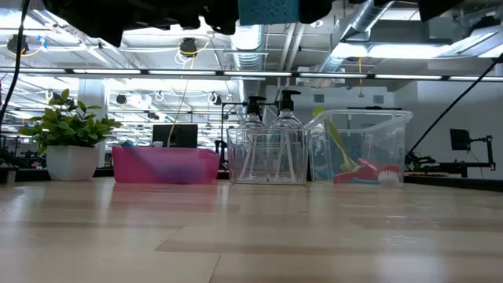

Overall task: Pick & Place Kitchen Sink Supplies
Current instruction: Put the blue sponge wipe into the red transparent bin

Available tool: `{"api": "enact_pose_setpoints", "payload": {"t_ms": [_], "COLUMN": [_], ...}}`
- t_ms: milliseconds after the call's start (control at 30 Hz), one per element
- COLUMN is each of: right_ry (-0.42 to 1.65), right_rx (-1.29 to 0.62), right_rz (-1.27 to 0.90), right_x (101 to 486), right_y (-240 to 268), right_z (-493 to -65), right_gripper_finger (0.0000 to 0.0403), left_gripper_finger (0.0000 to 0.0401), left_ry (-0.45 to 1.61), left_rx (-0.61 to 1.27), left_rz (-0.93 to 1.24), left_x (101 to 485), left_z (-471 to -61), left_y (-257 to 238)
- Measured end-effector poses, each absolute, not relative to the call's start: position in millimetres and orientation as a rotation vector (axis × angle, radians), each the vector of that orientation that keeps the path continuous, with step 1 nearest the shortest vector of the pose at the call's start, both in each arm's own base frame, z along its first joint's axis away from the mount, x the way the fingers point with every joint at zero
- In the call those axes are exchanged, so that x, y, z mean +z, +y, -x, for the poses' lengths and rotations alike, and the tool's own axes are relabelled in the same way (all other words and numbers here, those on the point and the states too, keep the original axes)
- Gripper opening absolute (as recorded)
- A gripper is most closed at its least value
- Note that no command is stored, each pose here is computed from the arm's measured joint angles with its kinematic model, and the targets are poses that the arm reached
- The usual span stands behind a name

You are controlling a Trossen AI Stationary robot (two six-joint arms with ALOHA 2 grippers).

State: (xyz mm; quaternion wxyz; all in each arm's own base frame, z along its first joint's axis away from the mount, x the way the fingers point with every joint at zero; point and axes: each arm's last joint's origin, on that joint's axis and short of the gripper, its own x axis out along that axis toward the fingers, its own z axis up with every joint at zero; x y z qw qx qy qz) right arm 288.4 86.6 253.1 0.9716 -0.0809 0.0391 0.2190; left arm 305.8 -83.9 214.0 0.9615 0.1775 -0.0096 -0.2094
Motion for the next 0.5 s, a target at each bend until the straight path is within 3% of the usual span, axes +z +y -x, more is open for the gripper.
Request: {"api": "enact_pose_setpoints", "payload": {"t_ms": [200, 433, 500], "right_ry": [0.084, 0.096, 0.116], "right_rx": [0.437, 0.437, 0.44], "right_rz": [0.161, 0.156, 0.172], "right_x": [252.4, 251.3, 249.1], "right_y": [85.3, 85.5, 85.7], "right_z": [-289.1, -288.9, -288.5], "right_gripper_finger": [0.0003, 0.0034, 0.0053], "left_gripper_finger": [0.0175, 0.0029, 0.0016], "left_ry": [-0.029, -0.016, -0.005], "left_rx": [-0.421, -0.372, -0.366], "left_rz": [-0.361, -0.362, -0.361], "left_x": [214.9, 214.5, 213.6], "left_z": [-305.8, -307.7, -308.1], "left_y": [-83.9, -77.3, -75.5]}}
